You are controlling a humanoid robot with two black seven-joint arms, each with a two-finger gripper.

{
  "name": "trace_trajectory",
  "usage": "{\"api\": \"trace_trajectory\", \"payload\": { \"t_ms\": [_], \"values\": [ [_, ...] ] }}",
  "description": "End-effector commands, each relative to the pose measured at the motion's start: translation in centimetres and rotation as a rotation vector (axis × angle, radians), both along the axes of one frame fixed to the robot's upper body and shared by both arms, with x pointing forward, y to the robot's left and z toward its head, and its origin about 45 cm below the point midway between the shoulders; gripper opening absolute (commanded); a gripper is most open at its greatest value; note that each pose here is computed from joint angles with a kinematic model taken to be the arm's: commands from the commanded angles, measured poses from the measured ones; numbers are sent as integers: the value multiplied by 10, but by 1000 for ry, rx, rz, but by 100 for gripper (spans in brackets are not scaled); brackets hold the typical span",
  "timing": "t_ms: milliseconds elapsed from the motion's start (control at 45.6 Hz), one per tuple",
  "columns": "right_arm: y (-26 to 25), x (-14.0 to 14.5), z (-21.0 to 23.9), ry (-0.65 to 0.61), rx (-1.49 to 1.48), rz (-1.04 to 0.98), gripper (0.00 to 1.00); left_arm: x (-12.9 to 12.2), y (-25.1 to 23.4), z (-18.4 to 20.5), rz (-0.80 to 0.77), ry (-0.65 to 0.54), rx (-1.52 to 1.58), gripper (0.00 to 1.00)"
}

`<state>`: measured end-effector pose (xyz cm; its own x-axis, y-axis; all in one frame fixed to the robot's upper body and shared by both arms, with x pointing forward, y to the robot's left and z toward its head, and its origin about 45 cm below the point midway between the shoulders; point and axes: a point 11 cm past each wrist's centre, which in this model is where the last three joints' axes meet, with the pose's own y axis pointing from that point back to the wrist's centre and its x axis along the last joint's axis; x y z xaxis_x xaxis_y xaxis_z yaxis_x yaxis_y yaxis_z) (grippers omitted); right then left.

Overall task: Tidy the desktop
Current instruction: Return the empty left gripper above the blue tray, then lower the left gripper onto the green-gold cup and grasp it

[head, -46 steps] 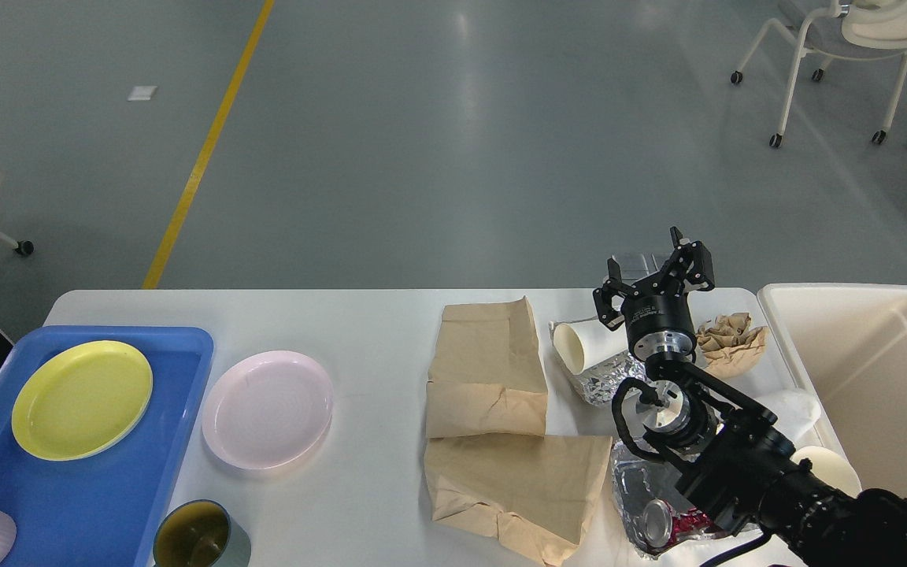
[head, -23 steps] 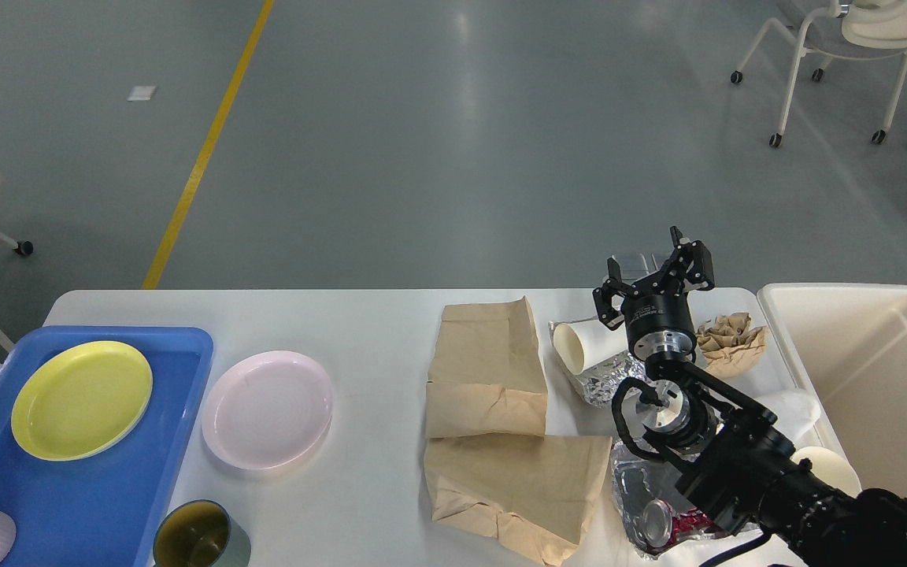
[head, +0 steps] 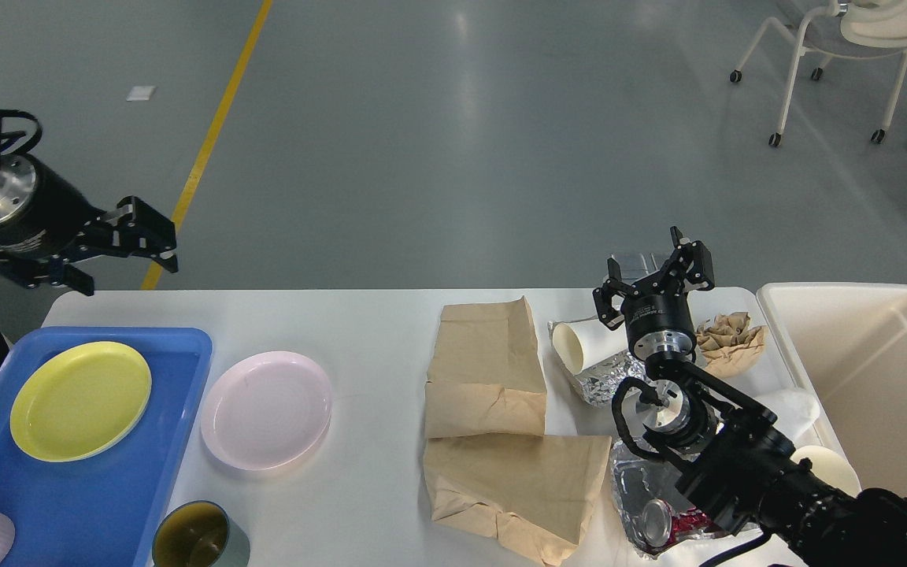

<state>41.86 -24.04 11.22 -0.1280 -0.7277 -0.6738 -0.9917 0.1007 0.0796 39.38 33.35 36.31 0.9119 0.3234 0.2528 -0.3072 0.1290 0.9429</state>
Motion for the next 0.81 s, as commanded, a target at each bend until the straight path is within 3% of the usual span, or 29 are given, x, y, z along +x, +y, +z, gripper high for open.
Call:
{"api": "trace_trajectory", "payload": {
  "t_ms": [0, 197, 351, 592, 789],
  "values": [
    [0, 0, 0, 0, 0, 0, 100, 8, -45, 12, -88, -27, -51, 96],
    [0, 0, 0, 0, 0, 0, 100, 7, -64, 25, -137, -36, -76, 96],
    [0, 0, 0, 0, 0, 0, 100, -2, -74, 10, -168, 21, -55, 96],
    [0, 0, 0, 0, 0, 0, 100, -47, -62, -68, -155, 280, 44, 95],
    [0, 0, 0, 0, 0, 0, 100, -77, -46, -100, -155, 418, 116, 93]
  ]
}}
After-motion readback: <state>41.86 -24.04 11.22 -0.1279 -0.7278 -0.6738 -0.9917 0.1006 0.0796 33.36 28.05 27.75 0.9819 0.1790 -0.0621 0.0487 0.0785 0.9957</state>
